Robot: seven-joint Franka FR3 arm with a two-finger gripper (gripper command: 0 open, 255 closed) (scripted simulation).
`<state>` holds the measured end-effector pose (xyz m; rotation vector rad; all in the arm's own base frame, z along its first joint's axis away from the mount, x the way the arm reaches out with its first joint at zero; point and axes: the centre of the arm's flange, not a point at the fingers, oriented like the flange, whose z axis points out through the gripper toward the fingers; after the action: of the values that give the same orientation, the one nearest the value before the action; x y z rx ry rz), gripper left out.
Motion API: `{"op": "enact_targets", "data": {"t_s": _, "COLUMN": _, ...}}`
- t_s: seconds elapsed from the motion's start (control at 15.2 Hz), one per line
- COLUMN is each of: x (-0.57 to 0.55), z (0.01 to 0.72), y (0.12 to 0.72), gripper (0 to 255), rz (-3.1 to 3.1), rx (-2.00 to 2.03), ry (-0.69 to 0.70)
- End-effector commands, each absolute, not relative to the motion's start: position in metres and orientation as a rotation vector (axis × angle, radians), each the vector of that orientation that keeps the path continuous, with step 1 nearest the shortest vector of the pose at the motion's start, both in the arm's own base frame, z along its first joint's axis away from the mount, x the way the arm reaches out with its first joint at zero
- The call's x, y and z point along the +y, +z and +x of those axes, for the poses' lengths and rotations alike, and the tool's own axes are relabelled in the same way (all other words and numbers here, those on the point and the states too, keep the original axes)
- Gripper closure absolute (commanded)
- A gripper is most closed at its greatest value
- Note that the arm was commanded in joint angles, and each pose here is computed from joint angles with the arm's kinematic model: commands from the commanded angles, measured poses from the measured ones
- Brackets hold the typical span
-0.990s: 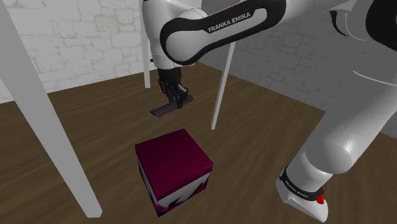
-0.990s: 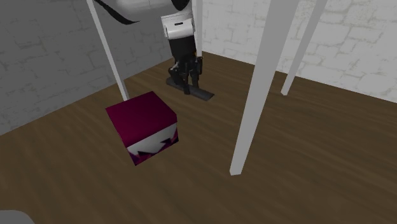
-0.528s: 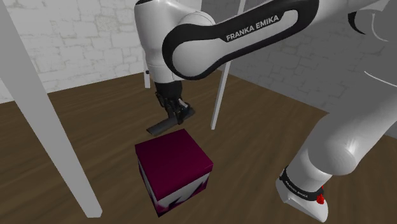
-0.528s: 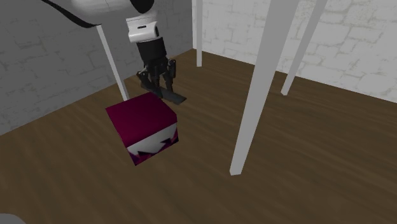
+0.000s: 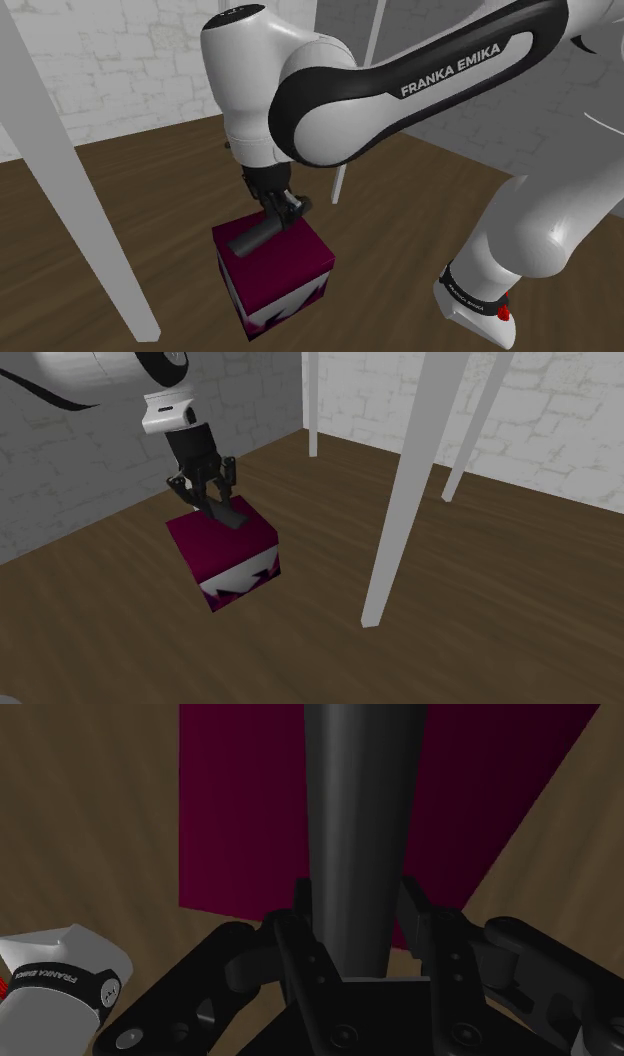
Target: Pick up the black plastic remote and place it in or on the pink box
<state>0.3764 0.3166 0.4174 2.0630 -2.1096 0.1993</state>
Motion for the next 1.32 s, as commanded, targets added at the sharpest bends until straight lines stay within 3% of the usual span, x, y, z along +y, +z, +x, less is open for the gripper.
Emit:
{"op": "enact_targets", "data": {"t_s": 0.0, "x": 0.319, "z": 0.375, "y": 0.407, "gripper": 255, "rz": 2.062, "rx": -2.110, "ry": 0.199}}
{"op": "enact_targets", "data": {"t_s": 0.46, "x": 0.319, "z": 0.375, "y": 0.371, "gripper": 255, "rz": 2.062, "rx": -2.110, "ry": 0.199}}
{"op": "enact_targets", "data": {"t_s": 0.99, "x": 0.319, "z": 0.375, "y": 0.371, "gripper": 255, "rz": 2.062, "rx": -2.110, "ry": 0.199}}
{"op": "enact_targets", "data": {"t_s": 1.06, "x": 0.319, "z": 0.375, "y": 0.371, "gripper": 0, "rz": 2.062, "rx": -2.110, "ry": 0.199}}
{"op": "enact_targets", "data": {"t_s": 1.25, "x": 0.319, "z": 0.375, "y": 0.371, "gripper": 0, "rz": 2.062, "rx": -2.111, "ry": 0.199}}
